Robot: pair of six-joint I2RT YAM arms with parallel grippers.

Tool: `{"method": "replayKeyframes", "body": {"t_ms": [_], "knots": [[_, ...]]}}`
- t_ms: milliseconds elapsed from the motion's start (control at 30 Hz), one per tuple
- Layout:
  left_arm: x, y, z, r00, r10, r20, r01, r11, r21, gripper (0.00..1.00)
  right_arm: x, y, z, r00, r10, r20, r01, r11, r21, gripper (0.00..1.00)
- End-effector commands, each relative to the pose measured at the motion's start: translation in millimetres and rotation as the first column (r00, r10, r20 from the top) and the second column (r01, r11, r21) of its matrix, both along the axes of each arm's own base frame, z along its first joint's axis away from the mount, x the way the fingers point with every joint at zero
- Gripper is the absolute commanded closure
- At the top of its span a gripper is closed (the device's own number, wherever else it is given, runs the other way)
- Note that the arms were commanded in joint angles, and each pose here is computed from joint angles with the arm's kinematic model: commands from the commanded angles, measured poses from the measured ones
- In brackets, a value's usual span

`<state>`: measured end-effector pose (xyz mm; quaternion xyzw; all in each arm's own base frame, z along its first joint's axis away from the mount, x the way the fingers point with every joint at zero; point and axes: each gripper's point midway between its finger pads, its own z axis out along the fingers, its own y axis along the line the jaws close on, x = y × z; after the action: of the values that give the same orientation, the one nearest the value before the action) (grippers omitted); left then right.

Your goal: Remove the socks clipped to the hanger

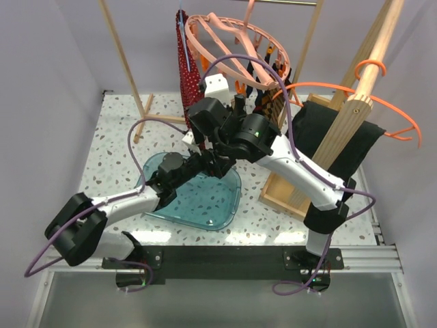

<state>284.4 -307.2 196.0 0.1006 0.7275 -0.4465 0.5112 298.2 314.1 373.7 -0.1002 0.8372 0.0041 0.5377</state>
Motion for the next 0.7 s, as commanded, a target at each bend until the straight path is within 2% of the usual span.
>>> {"method": "replayKeyframes", "body": {"t_ms": [0, 67, 100, 233, 333, 467, 667], "knots": [[21.1, 0.6, 72.1, 0.933, 0.098, 0.346, -0.047, 0.987, -0.154, 0.04, 3.3, -24.5, 31.2, 0.999, -0.032, 0.036, 0.029, 0.995, 0.098, 0.01], [30.0, -6.2, 85.2, 0.913, 0.103, 0.394, -0.045, 0.987, -0.153, 0.04, 4.5, -31.5, 35.5, 0.997, -0.067, 0.037, 0.063, 0.992, 0.107, 0.01], [38.3, -12.1, 75.9, 0.916, 0.097, 0.389, -0.056, 0.992, -0.115, 0.04, 3.5, -32.1, 37.0, 0.997, -0.066, 0.038, 0.061, 0.992, 0.110, 0.02], [55.2, -31.3, 90.6, 0.896, 0.078, 0.437, -0.034, 0.994, -0.108, 0.00, 4.0, -25.3, 40.4, 0.998, -0.010, 0.059, 0.002, 0.992, 0.122, 0.01], [71.2, -33.5, 89.1, 0.885, 0.117, 0.451, -0.084, 0.992, -0.091, 0.00, 6.0, -19.8, 40.1, 0.998, -0.001, 0.060, -0.007, 0.991, 0.136, 0.01], [81.5, -37.8, 98.8, 0.861, 0.132, 0.491, -0.106, 0.991, -0.081, 0.00, 8.9, -10.1, 49.4, 0.993, 0.102, 0.052, -0.110, 0.978, 0.175, 0.01], [98.7, -38.6, 101.6, 0.839, 0.158, 0.521, -0.165, 0.986, -0.034, 0.00, 12.7, -34.5, 71.2, 0.989, 0.027, 0.145, -0.057, 0.976, 0.210, 0.01]]}}
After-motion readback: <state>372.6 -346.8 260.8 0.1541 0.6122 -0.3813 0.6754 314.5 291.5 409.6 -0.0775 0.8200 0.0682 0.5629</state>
